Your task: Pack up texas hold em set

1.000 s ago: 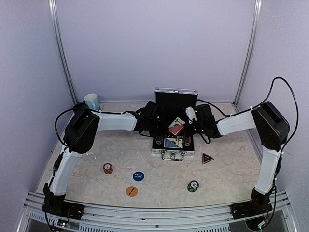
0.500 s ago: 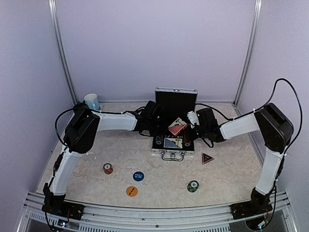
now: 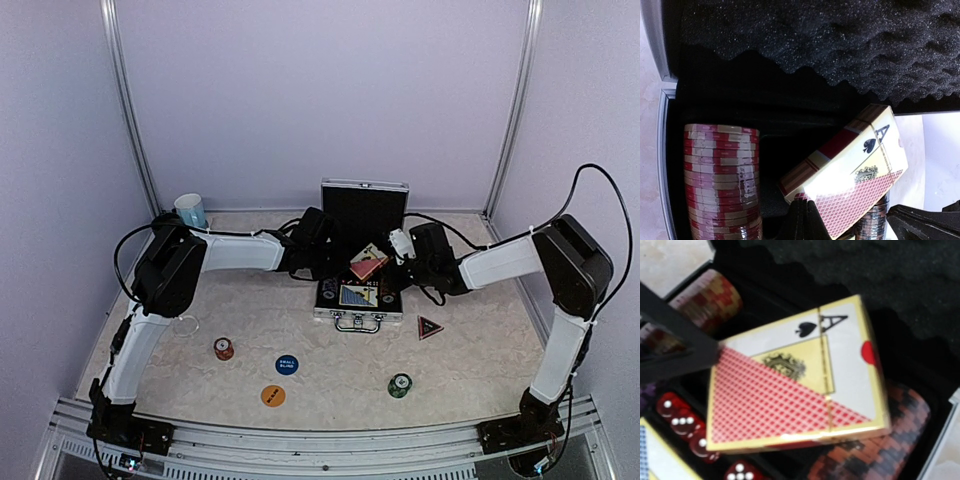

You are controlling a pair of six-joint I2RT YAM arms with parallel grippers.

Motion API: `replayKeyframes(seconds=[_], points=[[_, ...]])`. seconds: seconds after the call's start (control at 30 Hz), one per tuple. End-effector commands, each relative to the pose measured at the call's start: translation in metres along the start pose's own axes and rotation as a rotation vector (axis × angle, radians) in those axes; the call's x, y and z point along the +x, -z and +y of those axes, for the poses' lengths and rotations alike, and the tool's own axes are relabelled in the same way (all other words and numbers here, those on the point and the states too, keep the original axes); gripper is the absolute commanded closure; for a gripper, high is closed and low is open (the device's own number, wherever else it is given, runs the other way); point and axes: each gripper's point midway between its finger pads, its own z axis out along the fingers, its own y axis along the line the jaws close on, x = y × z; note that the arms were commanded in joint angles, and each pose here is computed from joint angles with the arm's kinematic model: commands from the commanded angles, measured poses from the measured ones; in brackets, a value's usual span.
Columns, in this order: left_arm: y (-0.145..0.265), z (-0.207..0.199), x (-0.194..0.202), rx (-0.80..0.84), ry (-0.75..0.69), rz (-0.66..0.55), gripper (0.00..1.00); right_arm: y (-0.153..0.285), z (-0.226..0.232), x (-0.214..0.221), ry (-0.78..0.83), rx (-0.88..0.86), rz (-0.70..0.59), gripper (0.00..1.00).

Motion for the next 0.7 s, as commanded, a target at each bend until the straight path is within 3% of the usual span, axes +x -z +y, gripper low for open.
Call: replayKeyframes(seconds=[0.0,0.37,0.67], points=[[-0.003,-0.002,-0.027,0.021,0.016,-0.088,0.97,0.016,0.002,-0.019,-0.011,-0.019,-0.063,1.00],[0.016,-0.002,-0.004,-0.054,0.024,-0.021,0.97,0.032,-0.005,-0.031,-0.018,0.027,-0.092,1.00],[0.004,0.003,0.012,-0.105,0.035,0.033,0.98,0.037,-0.014,-0.033,-0.027,0.081,-0.100,1.00]])
